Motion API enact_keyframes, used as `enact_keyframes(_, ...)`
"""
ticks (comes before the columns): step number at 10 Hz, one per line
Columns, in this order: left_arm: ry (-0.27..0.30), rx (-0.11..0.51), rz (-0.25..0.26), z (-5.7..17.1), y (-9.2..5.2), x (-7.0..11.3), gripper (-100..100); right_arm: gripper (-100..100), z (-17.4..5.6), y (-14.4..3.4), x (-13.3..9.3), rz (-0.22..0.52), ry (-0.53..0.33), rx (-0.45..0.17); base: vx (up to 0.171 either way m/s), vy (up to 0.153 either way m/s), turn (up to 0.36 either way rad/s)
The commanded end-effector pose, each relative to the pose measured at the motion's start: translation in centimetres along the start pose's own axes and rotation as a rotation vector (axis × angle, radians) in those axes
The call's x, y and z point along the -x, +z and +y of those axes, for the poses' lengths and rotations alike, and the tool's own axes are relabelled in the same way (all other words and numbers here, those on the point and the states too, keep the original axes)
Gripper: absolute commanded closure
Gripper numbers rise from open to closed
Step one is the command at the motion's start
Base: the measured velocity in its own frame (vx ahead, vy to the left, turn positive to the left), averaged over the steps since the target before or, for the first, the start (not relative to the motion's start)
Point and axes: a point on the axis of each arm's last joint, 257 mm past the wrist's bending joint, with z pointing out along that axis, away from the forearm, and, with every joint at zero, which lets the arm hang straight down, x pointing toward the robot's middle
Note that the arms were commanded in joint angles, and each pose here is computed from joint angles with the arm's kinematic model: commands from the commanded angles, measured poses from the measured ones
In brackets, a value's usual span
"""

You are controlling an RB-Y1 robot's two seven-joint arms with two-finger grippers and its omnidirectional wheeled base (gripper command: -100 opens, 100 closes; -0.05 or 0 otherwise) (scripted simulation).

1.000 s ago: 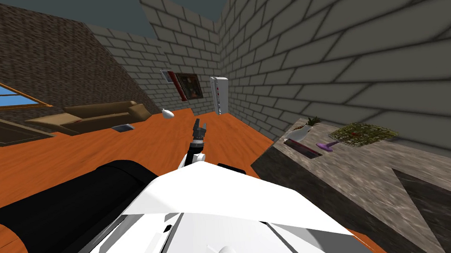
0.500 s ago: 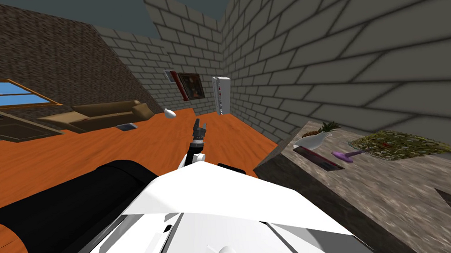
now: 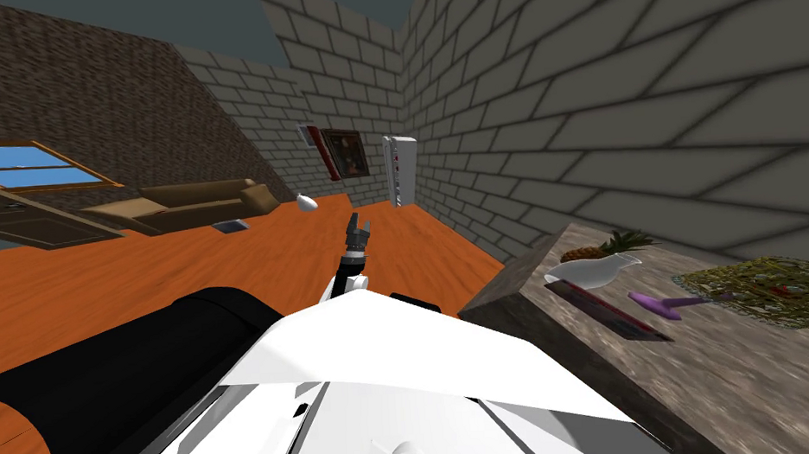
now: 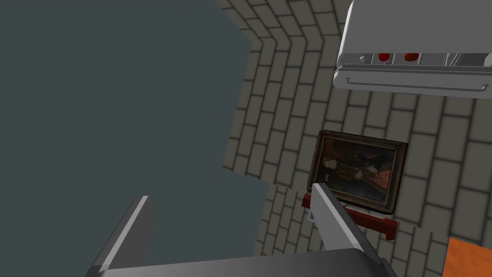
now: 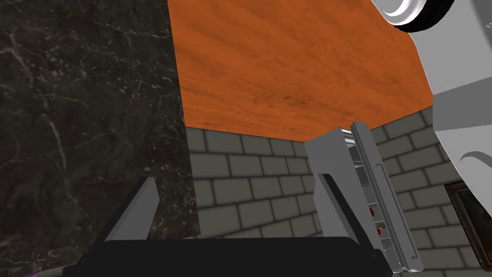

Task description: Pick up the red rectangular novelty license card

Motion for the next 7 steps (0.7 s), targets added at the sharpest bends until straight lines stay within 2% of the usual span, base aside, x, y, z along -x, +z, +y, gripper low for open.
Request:
enact_keyframes(1, 0.000, 0.000, 0.000, 0.0, 0.0, 0.0, 0, -100, -1.0, -2.9, -2.0, 0.076, -0.051, -0.010, 0.144, 0.019, 0.068)
enact_keyframes(3, 0.000, 0.000, 0.000, 0.0, 0.0, 0.0, 0, -100, -1.6, -3.6, -2.8, 0.101, -0.051, -0.026, 0.104, 0.007, 0.035)
enact_keyframes(4, 0.000, 0.000, 0.000, 0.0, 0.0, 0.0, 0, -100, -2.7, -6.6, -4.5, 0.176, -0.099, -0.035, 0.149, 0.019, 0.094)
enact_keyframes(5, 0.000, 0.000, 0.000, 0.0, 0.0, 0.0, 0, -100, -3.7, -9.5, -5.8, 0.245, -0.147, -0.039, 0.280, 0.019, 0.146)
enact_keyframes(6, 0.000, 0.000, 0.000, 0.0, 0.0, 0.0, 0, -100, -3.8, -9.6, -5.9, 0.249, -0.147, -0.041, 0.238, -0.007, 0.064)
enact_keyframes(7, 0.000, 0.000, 0.000, 0.0, 0.0, 0.0, 0, -100, -3.8, -9.6, -5.9, 0.249, -0.147, -0.041, 0.103, -0.028, -0.010)
